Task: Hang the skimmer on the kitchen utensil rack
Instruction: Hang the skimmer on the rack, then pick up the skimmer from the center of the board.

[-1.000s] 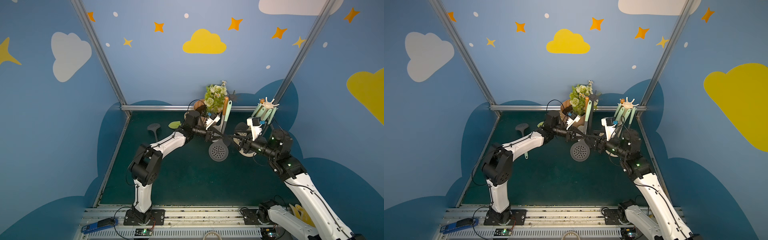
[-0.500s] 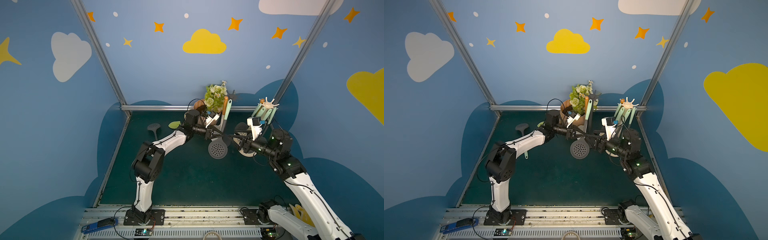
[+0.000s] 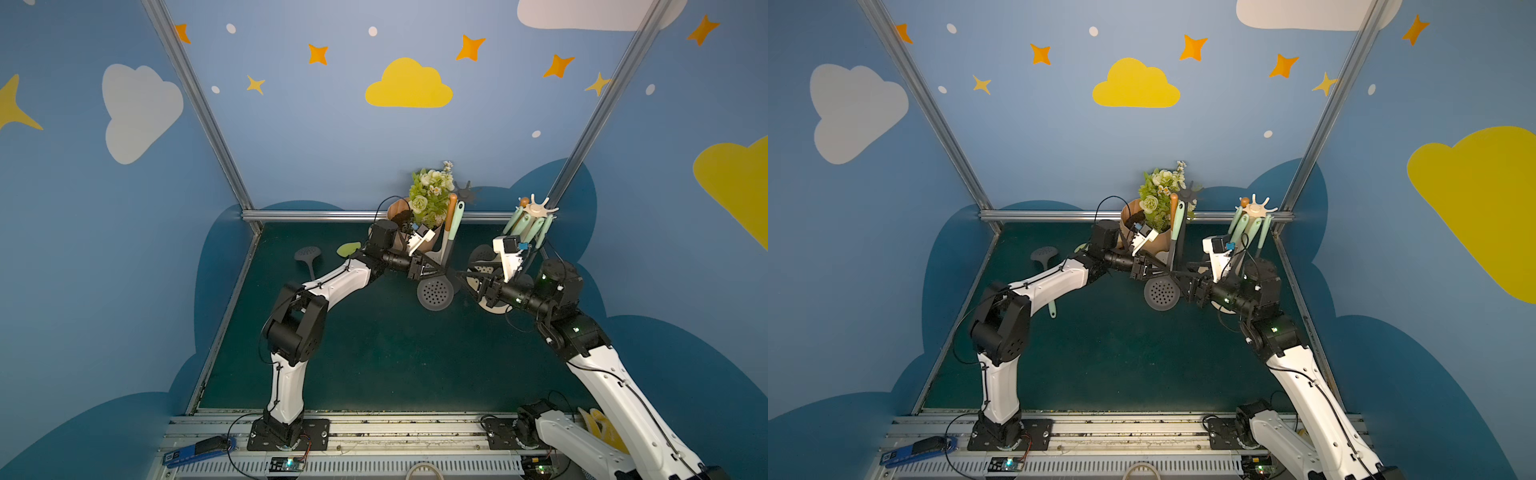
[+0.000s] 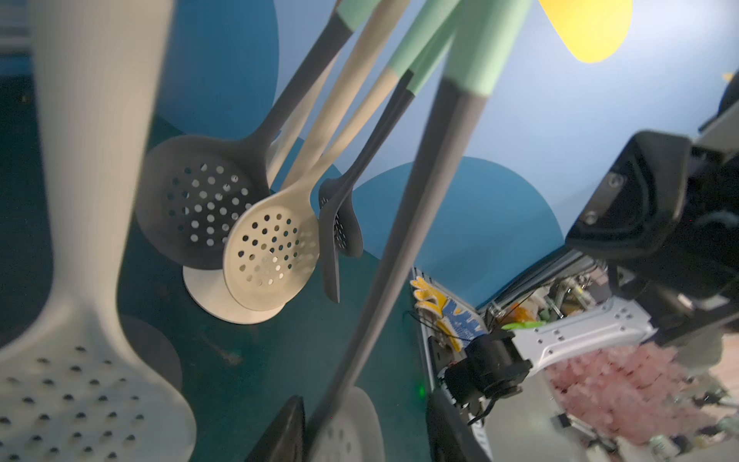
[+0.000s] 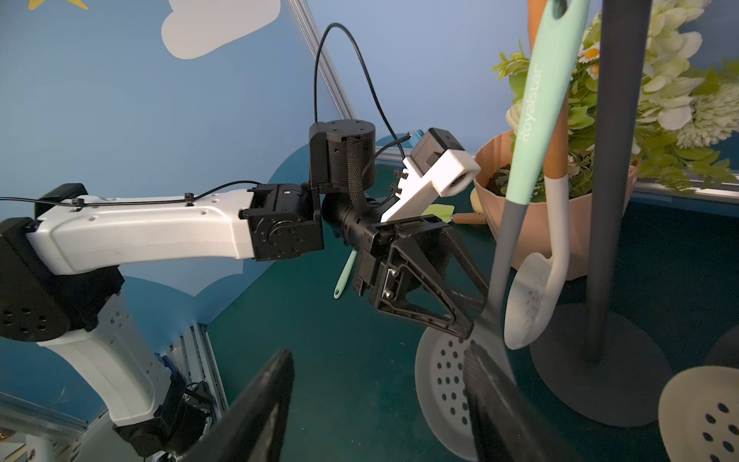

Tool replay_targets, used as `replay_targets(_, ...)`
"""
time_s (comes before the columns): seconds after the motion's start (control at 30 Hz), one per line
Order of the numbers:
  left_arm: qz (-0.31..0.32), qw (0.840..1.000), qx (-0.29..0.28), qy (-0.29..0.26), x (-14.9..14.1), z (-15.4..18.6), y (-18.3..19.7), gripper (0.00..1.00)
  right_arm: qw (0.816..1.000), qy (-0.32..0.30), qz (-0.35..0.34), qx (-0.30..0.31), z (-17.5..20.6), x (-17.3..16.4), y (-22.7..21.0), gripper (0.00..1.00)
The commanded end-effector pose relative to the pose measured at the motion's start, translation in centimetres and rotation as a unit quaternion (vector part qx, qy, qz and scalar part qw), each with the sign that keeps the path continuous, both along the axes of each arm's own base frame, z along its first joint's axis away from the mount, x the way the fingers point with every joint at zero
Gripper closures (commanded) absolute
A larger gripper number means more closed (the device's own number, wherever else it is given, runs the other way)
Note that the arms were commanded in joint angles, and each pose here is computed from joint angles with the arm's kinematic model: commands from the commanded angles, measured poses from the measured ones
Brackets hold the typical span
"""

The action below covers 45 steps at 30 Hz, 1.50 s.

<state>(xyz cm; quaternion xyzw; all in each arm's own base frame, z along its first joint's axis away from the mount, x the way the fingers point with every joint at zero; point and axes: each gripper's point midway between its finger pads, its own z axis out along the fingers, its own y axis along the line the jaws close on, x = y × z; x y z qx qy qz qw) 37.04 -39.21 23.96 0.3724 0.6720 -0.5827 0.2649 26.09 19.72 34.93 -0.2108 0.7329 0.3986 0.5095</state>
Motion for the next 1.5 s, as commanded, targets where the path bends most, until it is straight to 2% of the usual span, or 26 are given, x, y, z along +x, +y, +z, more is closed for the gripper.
replay_targets(0.0, 0.026, 0.999, 0.021, -0.018, 0.2, 2.0, 0.8, 0.47, 1.0, -0.015, 0.0, 0.004, 0.4, -0.3, -0.2, 0.32)
replay_targets(0.13, 0.084, 0.995, 0.051, -0.016, 1.6, 2.2, 1.9, 0.36, 1.0, -0.016, -0.003, 0.0, 0.0, -0.4, -0.4, 0.31)
replay_targets(0.23, 0.152, 0.986, 0.072, -0.007, 3.2, 2.5, 4.0, 0.29, 1.0, -0.016, -0.003, 0.0, -0.6, -0.7, -0.5, 0.3)
replay_targets(0.43, 0.291, 0.951, 0.101, 0.038, 5.0, 2.2, 10.8, 0.23, 1.0, -0.028, 0.01, 0.004, -1.7, -1.9, -0.3, 0.3)
replay_targets(0.53, 0.382, 0.914, 0.11, 0.077, 5.7, 1.4, 16.0, 0.21, 1.0, -0.02, 0.018, 0.002, -2.8, -2.3, 0.2, 0.3)
replay_targets(0.63, 0.471, 0.864, 0.126, 0.124, 6.0, 0.0, 21.9, 0.21, 0.999, -0.014, 0.033, -0.004, -3.9, -3.1, 1.3, 0.3)
replay_targets(0.77, 0.563, 0.798, 0.156, 0.146, 5.5, -2.1, 28.7, 0.21, 0.998, -0.014, 0.058, -0.007, -5.0, -4.3, 2.9, 0.3)
replay_targets(0.93, 0.634, 0.73, 0.172, 0.188, 5.6, -4.8, 35.3, 0.21, 0.997, -0.008, 0.082, -0.001, -5.7, -5.2, 4.2, 0.3)
replay_targets(1.0, 0.659, 0.696, 0.206, 0.197, 5.8, -6.8, 38.0, 0.22, 0.996, -0.011, 0.09, 0.003, -5.5, -5.4, 4.5, 0.3)
replay_targets(1.07, 0.667, 0.675, 0.235, 0.21, 6.0, -8.5, 40.0, 0.23, 0.996, -0.014, 0.094, 0.003, -5.4, -5.5, 4.6, 0.3)
replay_targets(1.13, 0.661, 0.67, 0.254, 0.22, 6.4, -9.9, 41.0, 0.24, 0.995, -0.015, 0.094, 0.002, -5.4, -5.5, 4.7, 0.3)
replay_targets(1.2, 0.644, 0.681, 0.265, 0.224, 7.2, -11.2, 41.2, 0.25, 0.995, -0.018, 0.095, 0.002, -5.4, -5.6, 4.7, 0.3)
replay_targets(1.23, 0.627, 0.697, 0.262, 0.229, 7.6, -11.7, 40.6, 0.25, 0.995, -0.017, 0.095, 0.002, -5.4, -5.6, 4.7, 0.3)
replay_targets(1.27, 0.619, 0.703, 0.263, 0.231, 8.1, -12.2, 40.5, 0.26, 0.995, -0.017, 0.095, 0.001, -5.4, -5.6, 4.7, 0.3)
replay_targets(1.4, 0.604, 0.706, 0.268, 0.253, 9.8, -14.9, 40.8, 0.29, 0.995, -0.009, 0.096, -0.004, -5.9, -5.4, 4.9, 0.3)
replay_targets(1.47, 0.586, 0.72, 0.26, 0.267, 10.8, -16.3, 40.3, 0.31, 0.995, -0.008, 0.096, -0.006, -6.1, -5.2, 4.9, 0.3)
